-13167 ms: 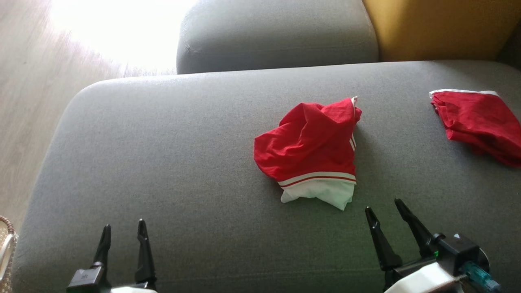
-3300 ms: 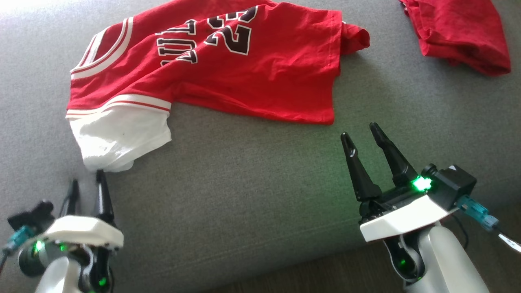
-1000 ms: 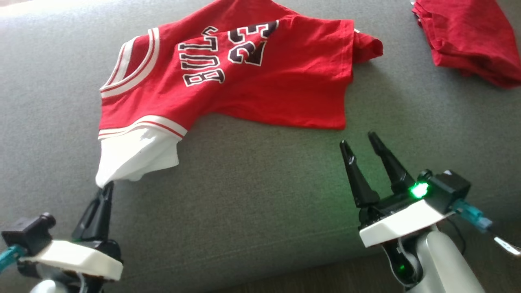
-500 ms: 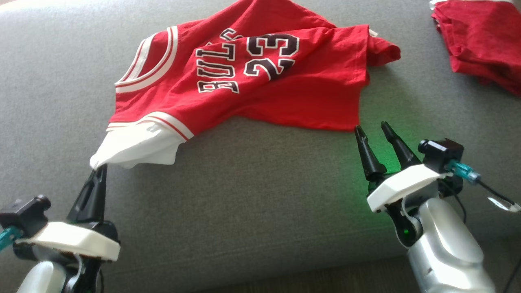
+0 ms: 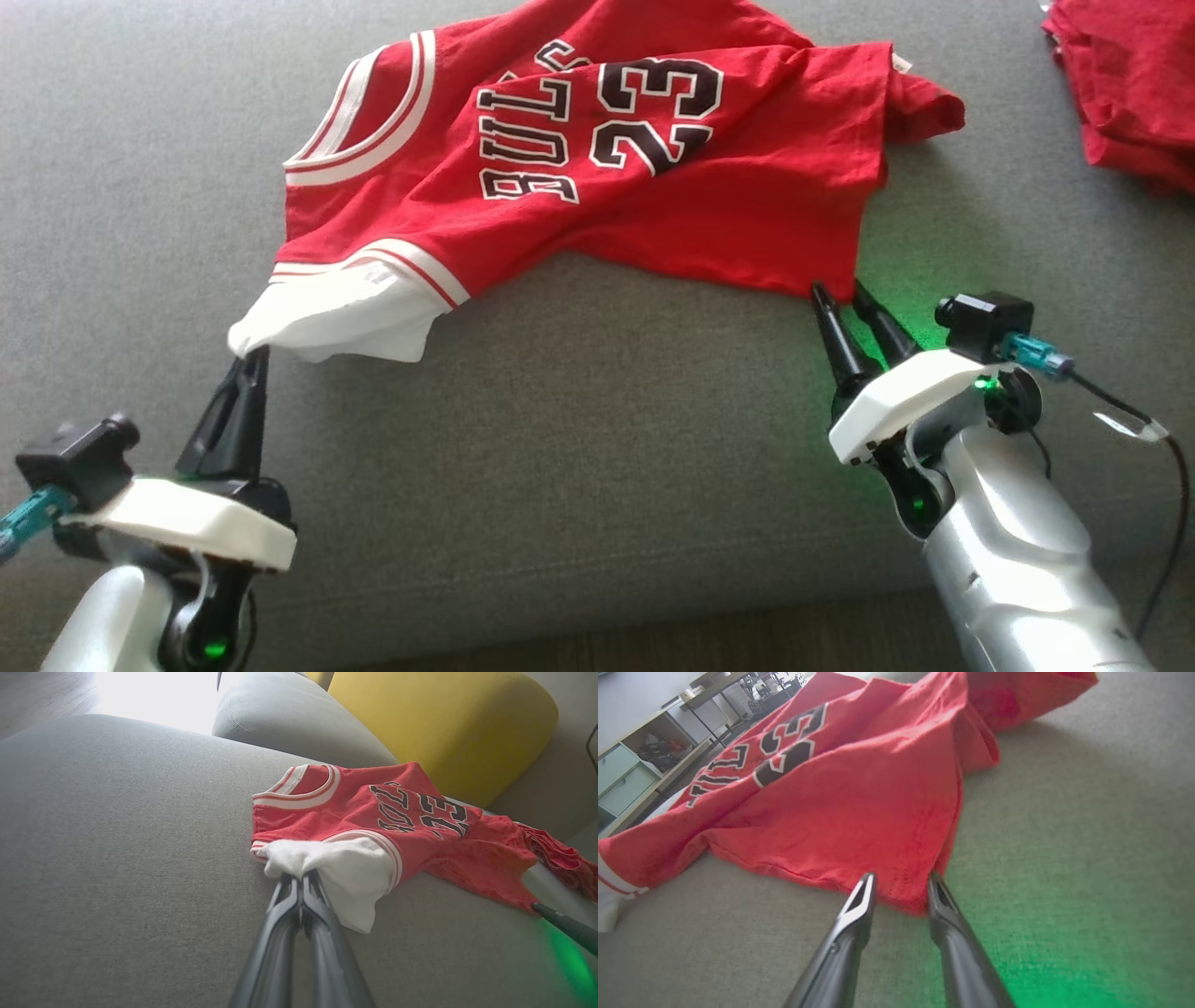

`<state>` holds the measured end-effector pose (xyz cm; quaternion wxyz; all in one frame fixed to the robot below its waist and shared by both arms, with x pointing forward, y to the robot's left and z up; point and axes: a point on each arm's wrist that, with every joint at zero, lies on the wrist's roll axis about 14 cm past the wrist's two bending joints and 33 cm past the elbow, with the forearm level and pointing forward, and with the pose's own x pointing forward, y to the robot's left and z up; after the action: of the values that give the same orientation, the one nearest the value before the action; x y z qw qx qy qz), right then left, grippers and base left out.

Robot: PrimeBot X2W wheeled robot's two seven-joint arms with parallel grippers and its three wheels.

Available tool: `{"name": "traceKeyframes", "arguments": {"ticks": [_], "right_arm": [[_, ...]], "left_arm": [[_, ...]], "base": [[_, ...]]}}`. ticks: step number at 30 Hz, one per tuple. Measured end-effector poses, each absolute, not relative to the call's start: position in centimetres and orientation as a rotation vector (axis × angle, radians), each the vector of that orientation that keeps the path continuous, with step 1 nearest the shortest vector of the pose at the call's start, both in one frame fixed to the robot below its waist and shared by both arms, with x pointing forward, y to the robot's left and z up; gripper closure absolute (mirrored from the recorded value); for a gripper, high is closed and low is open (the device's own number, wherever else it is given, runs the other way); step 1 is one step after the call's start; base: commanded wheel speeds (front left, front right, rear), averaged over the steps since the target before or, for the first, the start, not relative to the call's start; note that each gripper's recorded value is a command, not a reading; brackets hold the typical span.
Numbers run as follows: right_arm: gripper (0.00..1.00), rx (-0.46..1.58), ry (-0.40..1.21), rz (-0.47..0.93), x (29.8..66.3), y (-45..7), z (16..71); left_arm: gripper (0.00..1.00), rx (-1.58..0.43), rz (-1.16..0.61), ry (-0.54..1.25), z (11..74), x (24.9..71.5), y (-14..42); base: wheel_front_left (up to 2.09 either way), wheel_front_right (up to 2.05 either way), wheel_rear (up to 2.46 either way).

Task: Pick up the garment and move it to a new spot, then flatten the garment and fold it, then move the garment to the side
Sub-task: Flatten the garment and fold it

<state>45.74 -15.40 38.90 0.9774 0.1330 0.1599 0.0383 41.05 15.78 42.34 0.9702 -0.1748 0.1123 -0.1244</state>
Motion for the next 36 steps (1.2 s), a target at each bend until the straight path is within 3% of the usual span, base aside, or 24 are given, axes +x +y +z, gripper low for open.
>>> {"name": "traceKeyframes", "arguments": {"ticks": [1, 2, 4, 5, 10, 16, 28, 36], "right_arm": [[0.60, 0.278, 0.335, 0.072, 45.7, -15.4, 38.5], [0.60, 0.279, 0.349, 0.071, 45.6, -15.4, 38.1], [0.92, 0.276, 0.362, 0.072, 45.6, -15.3, 37.7], [1.00, 0.274, 0.364, 0.075, 45.8, -15.2, 37.7], [1.00, 0.267, 0.353, 0.083, 46.3, -15.1, 38.2], [1.00, 0.278, 0.162, 0.090, 48.2, -15.5, 44.2], [1.00, 0.293, -0.120, 0.098, 48.5, -16.6, 55.8], [1.00, 0.157, -0.341, 0.090, 49.5, -20.5, 69.7]], "left_arm": [[1.00, -0.352, -0.254, 0.227, 42.3, 41.1, 15.7], [1.00, -0.350, -0.259, 0.228, 42.3, 41.1, 15.6], [1.00, -0.348, -0.260, 0.232, 42.2, 41.1, 15.5], [1.00, -0.348, -0.258, 0.234, 42.1, 41.1, 15.6], [1.00, -0.346, -0.256, 0.219, 42.5, 41.4, 15.7], [1.00, -0.459, -0.223, 0.082, 46.8, 42.5, 16.0], [1.00, -0.625, -0.354, -0.296, 63.6, 45.7, 15.4], [1.00, -0.562, -0.493, -0.432, 76.0, 45.5, 13.7]], "base": [[0.00, 0.00, 0.00], [0.00, 0.00, 0.00], [0.00, 0.00, 0.00], [0.00, 0.00, 0.00], [0.00, 0.00, 0.00], [0.00, 0.00, 0.00], [0.00, 0.00, 0.00], [0.00, 0.00, 0.00]]}}
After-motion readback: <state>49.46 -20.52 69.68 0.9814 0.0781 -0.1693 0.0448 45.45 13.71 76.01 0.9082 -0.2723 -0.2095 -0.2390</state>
